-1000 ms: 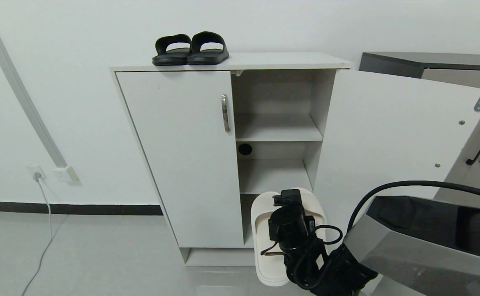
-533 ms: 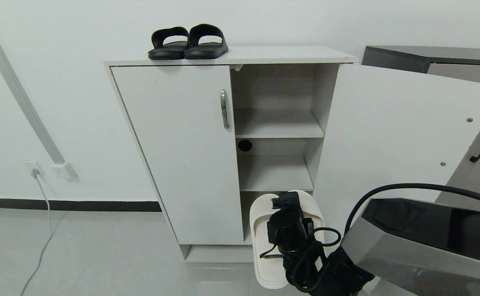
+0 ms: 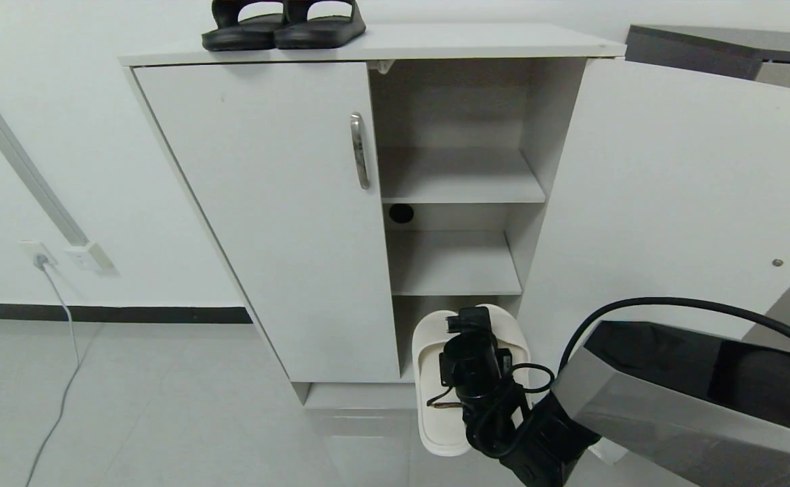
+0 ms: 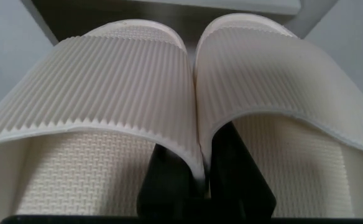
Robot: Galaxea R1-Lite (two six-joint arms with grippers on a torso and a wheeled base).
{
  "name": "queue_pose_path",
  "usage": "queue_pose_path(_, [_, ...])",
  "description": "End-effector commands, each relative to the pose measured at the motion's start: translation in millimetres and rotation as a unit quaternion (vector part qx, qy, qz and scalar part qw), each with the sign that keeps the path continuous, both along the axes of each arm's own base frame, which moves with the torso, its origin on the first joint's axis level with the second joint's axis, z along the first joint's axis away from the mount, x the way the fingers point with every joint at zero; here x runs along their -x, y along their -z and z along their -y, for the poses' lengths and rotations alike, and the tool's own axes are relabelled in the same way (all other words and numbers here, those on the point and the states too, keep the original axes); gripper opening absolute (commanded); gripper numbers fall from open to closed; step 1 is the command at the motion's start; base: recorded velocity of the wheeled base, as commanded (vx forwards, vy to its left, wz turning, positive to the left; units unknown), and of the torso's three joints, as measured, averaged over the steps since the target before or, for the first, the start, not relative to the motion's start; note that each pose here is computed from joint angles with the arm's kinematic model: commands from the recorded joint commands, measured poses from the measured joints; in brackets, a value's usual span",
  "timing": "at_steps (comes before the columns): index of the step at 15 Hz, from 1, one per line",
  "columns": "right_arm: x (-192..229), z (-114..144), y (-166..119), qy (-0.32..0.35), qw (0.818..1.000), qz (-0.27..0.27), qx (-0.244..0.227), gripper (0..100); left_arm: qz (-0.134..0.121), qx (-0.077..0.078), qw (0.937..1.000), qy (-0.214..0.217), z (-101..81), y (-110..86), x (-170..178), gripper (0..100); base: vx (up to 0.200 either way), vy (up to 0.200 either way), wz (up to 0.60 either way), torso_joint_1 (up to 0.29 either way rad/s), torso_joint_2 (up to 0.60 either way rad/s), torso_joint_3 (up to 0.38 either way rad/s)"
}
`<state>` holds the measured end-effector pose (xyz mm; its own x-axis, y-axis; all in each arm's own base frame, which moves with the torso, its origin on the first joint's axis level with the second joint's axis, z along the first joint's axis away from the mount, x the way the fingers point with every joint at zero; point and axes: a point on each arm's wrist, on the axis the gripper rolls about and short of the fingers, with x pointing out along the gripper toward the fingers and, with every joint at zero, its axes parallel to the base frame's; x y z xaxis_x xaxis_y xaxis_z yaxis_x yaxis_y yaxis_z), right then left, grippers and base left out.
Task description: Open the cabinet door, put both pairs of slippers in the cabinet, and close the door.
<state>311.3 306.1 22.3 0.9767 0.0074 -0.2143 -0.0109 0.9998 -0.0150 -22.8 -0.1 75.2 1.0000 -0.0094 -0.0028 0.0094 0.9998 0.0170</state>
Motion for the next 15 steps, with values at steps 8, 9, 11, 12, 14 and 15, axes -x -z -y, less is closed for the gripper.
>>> queue_pose_path(8, [-22.1,2.0,0.9,0.006,0.995,0.100,-0.006,0,-0.001,0.000,1.0000,0.000,0.0,0.0,-0.1,0,0.000,0.000,0.00,0.001,0.00,-0.120])
queue_pose_path(9, [-25.5,5.2,0.3,0.005,0.993,0.117,0.000,0,-0.001,0.000,1.0000,0.000,0.0,0.0,-0.1,0,0.000,0.000,0.00,0.000,0.00,0.000])
queue_pose_path(11, [-25.9,5.6,-1.8,0.004,0.992,0.124,0.001,0,-0.001,0.000,1.0000,0.000,0.0,0.0,-0.1,0,0.000,0.000,0.00,0.000,0.00,0.000])
queue_pose_path(12, [-26.3,6.2,-2.5,0.005,0.992,0.125,0.000,0,-0.001,0.000,1.0000,0.000,0.0,0.0,-0.1,0,0.000,0.000,0.00,0.000,0.00,0.000])
queue_pose_path(14, [-26.3,6.1,-1.5,0.004,0.992,0.123,0.002,0,-0.001,0.000,1.0000,0.000,0.0,0.0,-0.1,0,0.000,0.000,0.00,0.000,0.00,0.000])
queue_pose_path(15, [-26.3,6.1,-1.3,0.004,0.992,0.123,0.002,0,-0.001,0.000,1.0000,0.000,0.0,0.0,-0.1,0,0.000,0.000,0.00,0.000,0.00,0.000])
